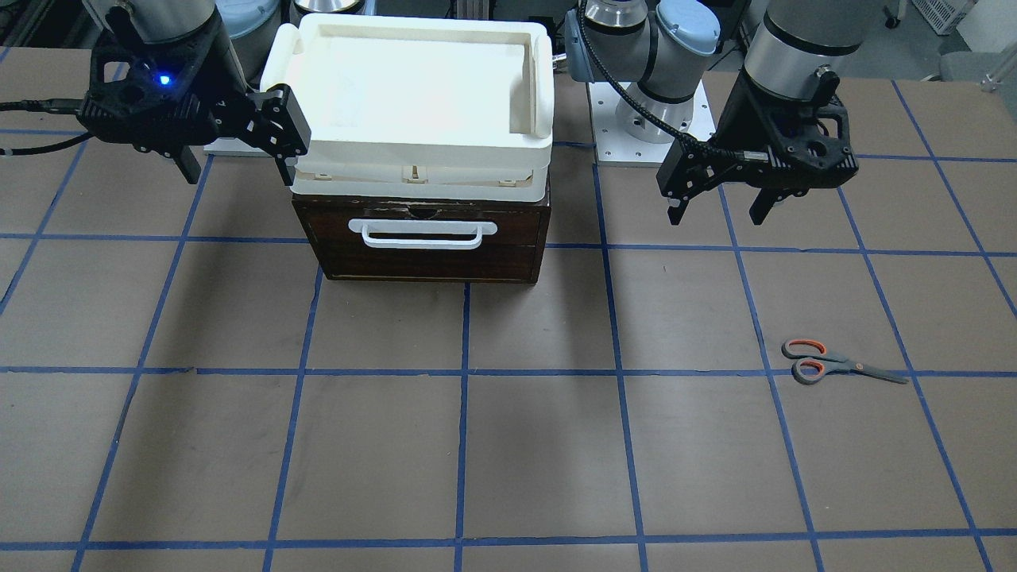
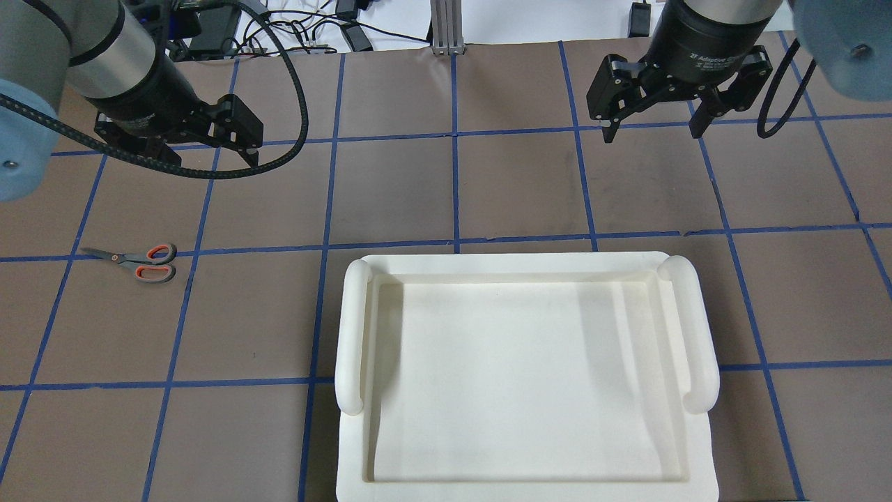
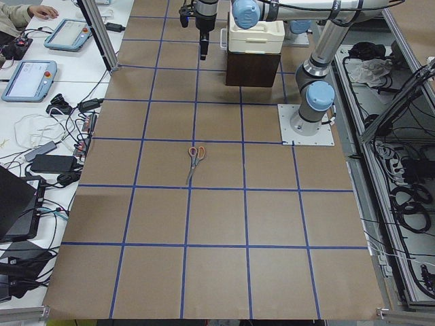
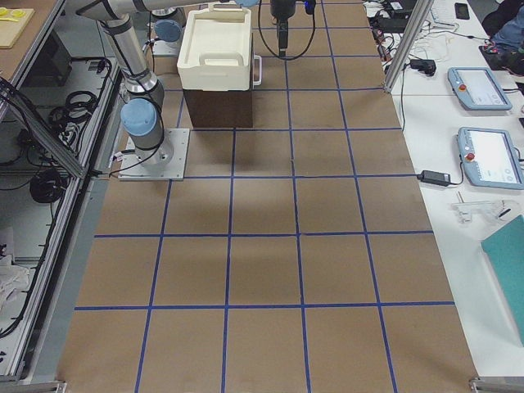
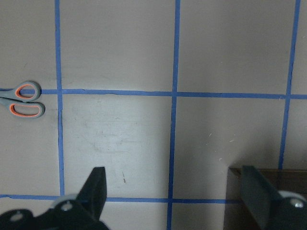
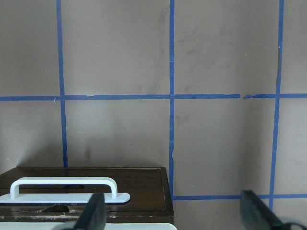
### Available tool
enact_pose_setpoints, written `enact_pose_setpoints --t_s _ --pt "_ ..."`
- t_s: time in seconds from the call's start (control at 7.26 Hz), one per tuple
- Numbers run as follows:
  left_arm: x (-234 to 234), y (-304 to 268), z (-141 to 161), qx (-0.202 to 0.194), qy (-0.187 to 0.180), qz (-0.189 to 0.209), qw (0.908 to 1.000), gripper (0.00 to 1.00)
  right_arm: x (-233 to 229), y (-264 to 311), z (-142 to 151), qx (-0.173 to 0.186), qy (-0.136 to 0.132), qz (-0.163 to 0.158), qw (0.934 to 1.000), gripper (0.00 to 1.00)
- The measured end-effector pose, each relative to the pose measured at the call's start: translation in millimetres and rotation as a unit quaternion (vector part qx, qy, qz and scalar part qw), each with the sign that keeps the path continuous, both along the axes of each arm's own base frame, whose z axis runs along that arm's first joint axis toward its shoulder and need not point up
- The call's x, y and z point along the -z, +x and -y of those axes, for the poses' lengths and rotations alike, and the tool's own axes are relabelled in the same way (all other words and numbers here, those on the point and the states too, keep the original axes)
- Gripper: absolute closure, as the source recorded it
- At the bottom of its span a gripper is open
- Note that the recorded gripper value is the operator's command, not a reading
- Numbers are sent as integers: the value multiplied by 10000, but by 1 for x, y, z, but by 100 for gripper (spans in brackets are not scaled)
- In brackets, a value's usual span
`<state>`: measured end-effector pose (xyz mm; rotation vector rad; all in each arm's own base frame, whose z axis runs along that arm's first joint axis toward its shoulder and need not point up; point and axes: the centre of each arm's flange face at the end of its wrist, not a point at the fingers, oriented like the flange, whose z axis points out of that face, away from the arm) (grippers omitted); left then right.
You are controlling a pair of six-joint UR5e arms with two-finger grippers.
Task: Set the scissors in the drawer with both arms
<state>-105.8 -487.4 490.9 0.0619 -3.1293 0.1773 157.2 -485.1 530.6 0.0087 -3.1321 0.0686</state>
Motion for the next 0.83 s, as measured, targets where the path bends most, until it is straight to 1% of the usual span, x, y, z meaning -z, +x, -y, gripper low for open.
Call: enact_pose_setpoints --t_s 0.28,0.41,0.55,0.69,0.83 --pt "1 0 0 1 11 4 10000 0 1 0 0 0 7 -1 10000 0" --pt "1 1 -1 147 8 26 9999 0 0 0 -1 0 14 -7 10000 0" --pt "1 7 -1 539 -8 81 9985 0 -1 -1 -2 -11 15 -12 10000 0" --pt "3 22 4 992 -4 141 9950 0 -3 -1 -2 -21 1 -7 10000 0" --pt "8 47 12 1503 19 201 9884 0 -3 -1 -2 -28 4 3 10000 0"
